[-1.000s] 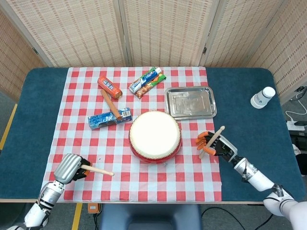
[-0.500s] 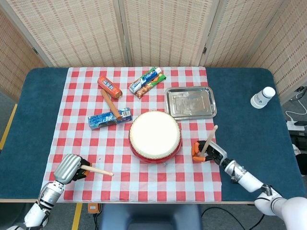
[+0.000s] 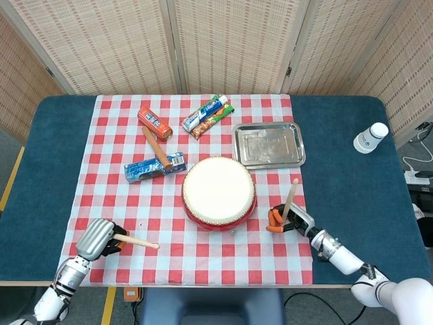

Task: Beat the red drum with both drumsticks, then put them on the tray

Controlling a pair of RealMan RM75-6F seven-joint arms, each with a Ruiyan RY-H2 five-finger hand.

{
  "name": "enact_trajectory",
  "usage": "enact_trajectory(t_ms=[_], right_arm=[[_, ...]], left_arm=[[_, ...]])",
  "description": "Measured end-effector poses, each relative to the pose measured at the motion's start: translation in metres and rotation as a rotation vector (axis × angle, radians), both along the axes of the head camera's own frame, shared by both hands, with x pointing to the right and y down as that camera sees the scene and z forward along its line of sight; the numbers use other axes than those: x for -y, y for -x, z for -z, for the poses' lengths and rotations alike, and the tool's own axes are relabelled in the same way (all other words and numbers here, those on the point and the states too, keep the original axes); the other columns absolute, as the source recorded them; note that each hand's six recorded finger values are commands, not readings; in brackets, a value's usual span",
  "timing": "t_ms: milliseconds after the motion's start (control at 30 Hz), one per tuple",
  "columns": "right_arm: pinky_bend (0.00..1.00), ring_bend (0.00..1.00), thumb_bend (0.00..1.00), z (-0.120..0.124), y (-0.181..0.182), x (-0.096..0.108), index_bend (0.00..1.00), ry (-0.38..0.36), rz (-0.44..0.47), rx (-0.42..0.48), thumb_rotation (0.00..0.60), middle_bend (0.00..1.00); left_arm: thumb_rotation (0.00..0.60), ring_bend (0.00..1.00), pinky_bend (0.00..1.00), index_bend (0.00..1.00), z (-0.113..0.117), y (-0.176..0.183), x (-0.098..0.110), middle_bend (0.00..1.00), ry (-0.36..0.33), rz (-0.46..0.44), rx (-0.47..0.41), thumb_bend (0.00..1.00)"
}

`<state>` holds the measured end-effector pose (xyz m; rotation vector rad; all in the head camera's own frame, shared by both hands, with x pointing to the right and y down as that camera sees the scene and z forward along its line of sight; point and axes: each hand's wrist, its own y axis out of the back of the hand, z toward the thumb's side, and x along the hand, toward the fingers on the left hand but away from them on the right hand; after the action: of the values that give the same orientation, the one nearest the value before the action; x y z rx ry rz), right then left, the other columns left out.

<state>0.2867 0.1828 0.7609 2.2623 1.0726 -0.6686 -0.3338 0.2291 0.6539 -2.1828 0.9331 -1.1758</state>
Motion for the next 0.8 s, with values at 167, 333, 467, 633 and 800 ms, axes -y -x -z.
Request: enact_trajectory(t_ms=[167,333,467,633,800], right_arm=[[0.73,0.81,0.08,-0.003,0.003,0.001,1.0,-0.03,-0.018,-0.031,0.6,0.89],[0.91,0.96,0.36,-0.005,0.009,0.001,1.0,-0.061,-0.029,-0.054,0.6,1.0],[0.98,1.0,0.48,-0.006,0.015,0.002,1.0,-0.085,-0.028,-0.072,0.6,1.0],[1.0,1.0,0.58,-0.004,0.021,0.002,1.0,-0.105,-0.016,-0.088,0.6,1.0],[1.0,1.0,0.65,0.005,0.025,0.006,1.0,-0.137,0.022,-0.107,0.6,1.0]], left_arm=[[0.6,1.0,1.0,1.0,-0.001,0.0,0.001,1.0,0.002,0.001,-0.005,0.62],[0.6,1.0,1.0,1.0,-0.003,-0.001,0.001,1.0,0.004,-0.006,-0.004,0.62],[0.6,1.0,1.0,1.0,-0.005,-0.001,0.001,1.0,0.005,-0.012,-0.002,0.62],[0.6,1.0,1.0,1.0,-0.005,-0.002,0.003,1.0,-0.001,-0.011,-0.004,0.62],[0.6,1.0,1.0,1.0,-0.004,-0.001,0.005,1.0,-0.008,-0.026,0.01,0.62]])
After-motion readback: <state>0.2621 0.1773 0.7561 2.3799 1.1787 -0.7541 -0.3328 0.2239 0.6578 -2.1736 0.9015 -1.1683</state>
